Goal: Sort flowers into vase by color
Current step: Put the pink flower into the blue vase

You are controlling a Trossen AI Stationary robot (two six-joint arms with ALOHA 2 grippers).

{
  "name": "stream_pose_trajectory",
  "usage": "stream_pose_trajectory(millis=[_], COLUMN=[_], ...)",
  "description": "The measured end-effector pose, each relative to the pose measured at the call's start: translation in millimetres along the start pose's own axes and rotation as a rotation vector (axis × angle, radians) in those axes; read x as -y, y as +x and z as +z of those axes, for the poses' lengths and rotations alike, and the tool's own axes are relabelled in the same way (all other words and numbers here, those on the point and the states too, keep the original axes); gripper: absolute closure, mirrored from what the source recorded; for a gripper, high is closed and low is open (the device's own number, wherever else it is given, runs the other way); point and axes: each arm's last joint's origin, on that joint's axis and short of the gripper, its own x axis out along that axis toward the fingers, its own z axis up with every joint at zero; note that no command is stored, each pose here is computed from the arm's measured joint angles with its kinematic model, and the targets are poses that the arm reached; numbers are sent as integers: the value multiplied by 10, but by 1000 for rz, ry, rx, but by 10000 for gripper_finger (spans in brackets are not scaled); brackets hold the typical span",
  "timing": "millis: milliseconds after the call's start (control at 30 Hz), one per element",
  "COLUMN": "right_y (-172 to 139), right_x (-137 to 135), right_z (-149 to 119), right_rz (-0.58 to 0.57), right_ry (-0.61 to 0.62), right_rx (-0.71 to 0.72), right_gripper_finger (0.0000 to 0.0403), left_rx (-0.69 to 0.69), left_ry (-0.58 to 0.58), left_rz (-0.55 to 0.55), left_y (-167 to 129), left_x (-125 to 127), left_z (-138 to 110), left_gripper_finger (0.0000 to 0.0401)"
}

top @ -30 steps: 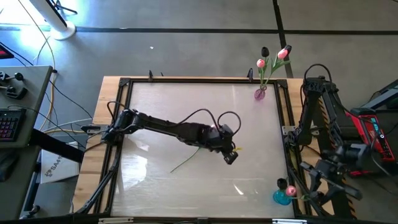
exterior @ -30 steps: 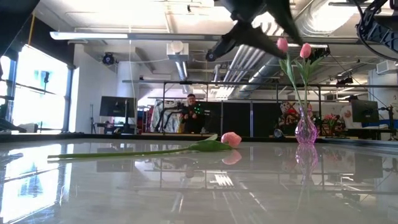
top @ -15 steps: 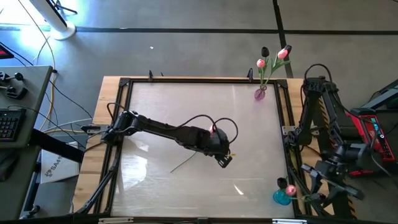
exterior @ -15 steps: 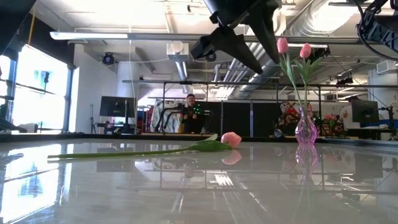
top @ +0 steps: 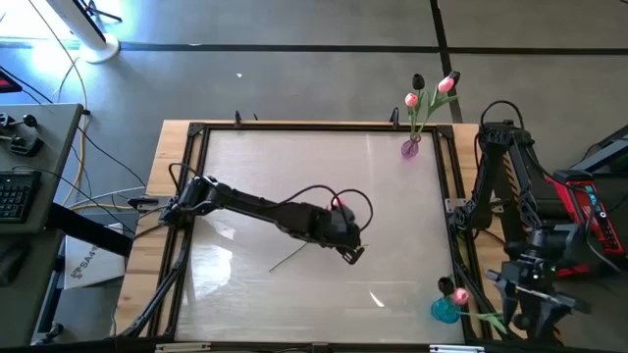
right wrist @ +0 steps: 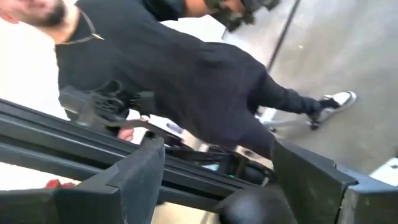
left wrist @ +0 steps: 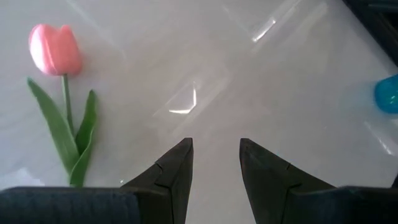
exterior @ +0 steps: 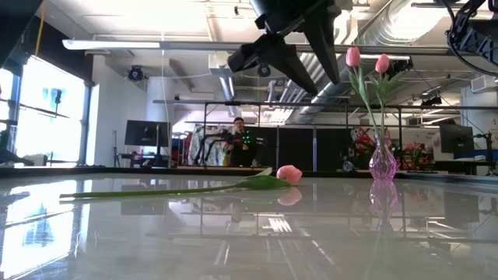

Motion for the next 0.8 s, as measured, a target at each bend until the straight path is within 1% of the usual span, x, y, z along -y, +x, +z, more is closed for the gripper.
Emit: stream_pose_trajectory(millis=[100, 300, 433, 633, 800], right_y=[-28, -74, -81, -82, -80], right_x=[-32, -88, -118, -109, -101], right_z=[32, 105, 132, 150, 160], right_rz=[32, 64, 78, 42, 15], right_ry=[-5, -21, -36, -25, -21], right_rx=[32, 147, 196, 259, 300], right_gripper_finger=[121, 121, 121, 121, 121], left_rx=[-22, -73, -146, -222, -298], left_ry=[-8, -4, 2, -39, -70], left_rz=[44, 191, 198, 271, 287], left_y=[-2, 49, 139, 326, 471], left_x=[-39, -181, -265, -536, -715], left_z=[-28, -178, -228, -207, -243], left_gripper_finger=[280, 280, 280, 280, 280])
